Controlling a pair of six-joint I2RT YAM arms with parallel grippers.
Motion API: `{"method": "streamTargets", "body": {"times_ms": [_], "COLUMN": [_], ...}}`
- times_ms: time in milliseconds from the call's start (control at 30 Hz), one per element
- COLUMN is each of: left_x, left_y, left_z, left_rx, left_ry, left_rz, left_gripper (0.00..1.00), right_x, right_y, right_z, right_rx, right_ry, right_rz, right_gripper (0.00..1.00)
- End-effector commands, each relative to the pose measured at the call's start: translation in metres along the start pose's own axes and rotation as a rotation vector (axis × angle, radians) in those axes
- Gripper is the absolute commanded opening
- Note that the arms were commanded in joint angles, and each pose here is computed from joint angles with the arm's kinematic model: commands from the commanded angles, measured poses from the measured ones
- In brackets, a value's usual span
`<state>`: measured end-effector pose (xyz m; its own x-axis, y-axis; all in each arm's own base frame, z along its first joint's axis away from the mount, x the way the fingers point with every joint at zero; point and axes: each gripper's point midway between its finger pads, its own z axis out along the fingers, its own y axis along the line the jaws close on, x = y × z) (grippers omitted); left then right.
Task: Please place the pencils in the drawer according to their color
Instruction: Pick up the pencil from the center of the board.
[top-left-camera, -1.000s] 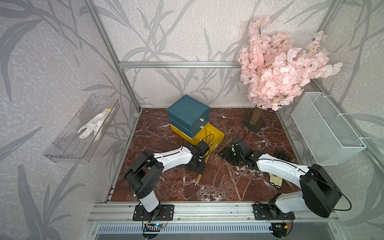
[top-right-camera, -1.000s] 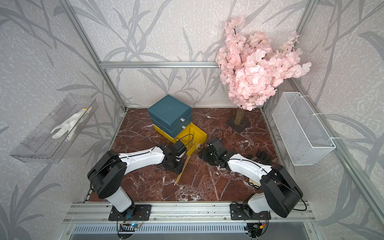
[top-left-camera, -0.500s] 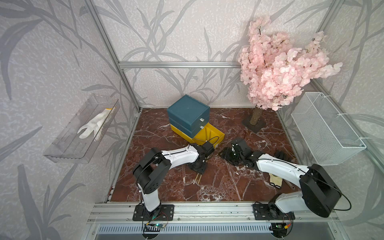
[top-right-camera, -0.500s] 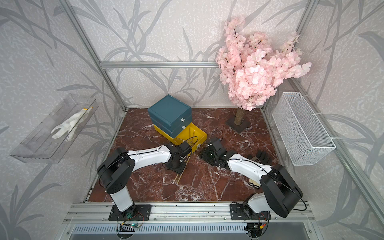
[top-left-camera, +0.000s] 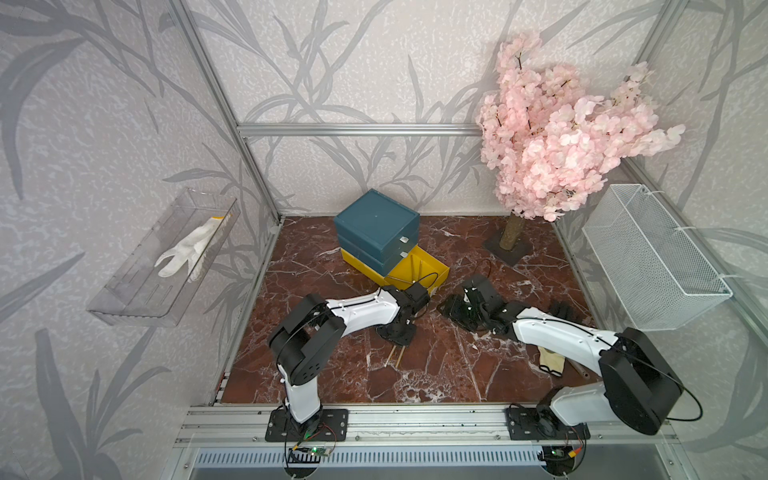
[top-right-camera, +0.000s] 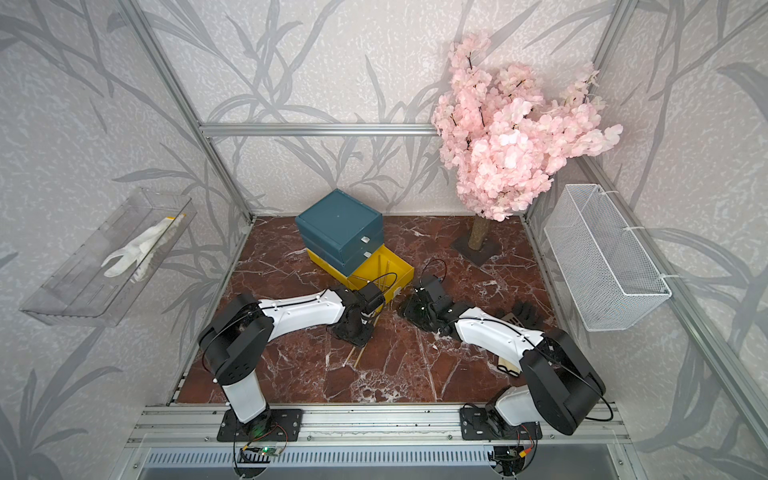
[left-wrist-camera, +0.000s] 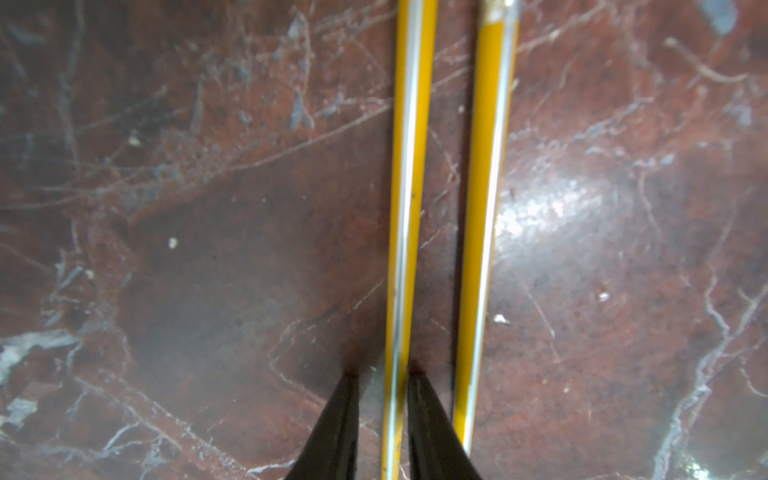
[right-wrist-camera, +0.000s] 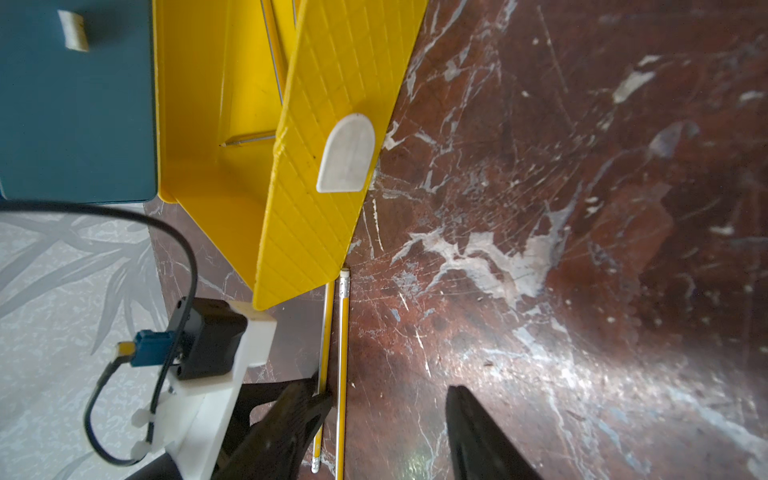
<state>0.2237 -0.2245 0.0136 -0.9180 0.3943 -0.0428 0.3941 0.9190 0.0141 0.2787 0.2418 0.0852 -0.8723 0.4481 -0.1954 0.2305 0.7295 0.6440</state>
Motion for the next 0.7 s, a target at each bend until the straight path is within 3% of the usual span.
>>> {"method": "streamTargets", "body": {"times_ms": [0,167,367,667], "left_x": [0.027,0.038,0.049,0.043], "left_y": [0.005,0.0,-0.004,0.006], "left_z": [0.016,0.017,0.009,-0.028], "left_rx": [-0.018,0.024,0.073,0.077], "left_ry": [0.117,0.164,0.178,0.042], "left_rz": [-0.01,-0.014,-0.034,-0.079], "left_gripper": [0.16,0.0,0.0,0.0], "right_x": [-0.01,-0.012,-0.014,-0.017], "right_y": [0.011,0.012,0.013,0.016], "right_z": [-0.007,-0.009,-0.01,-0.006], "right_rx": [-0.023,-0.029,-0.034,-0.047], "right_ry": [-0.037,-0.043,-0.046,-0.041], "right_rz": [-0.014,-0.012,-0.01,-0.002], "right_gripper": [0.58,0.58,0.57,0.58]}}
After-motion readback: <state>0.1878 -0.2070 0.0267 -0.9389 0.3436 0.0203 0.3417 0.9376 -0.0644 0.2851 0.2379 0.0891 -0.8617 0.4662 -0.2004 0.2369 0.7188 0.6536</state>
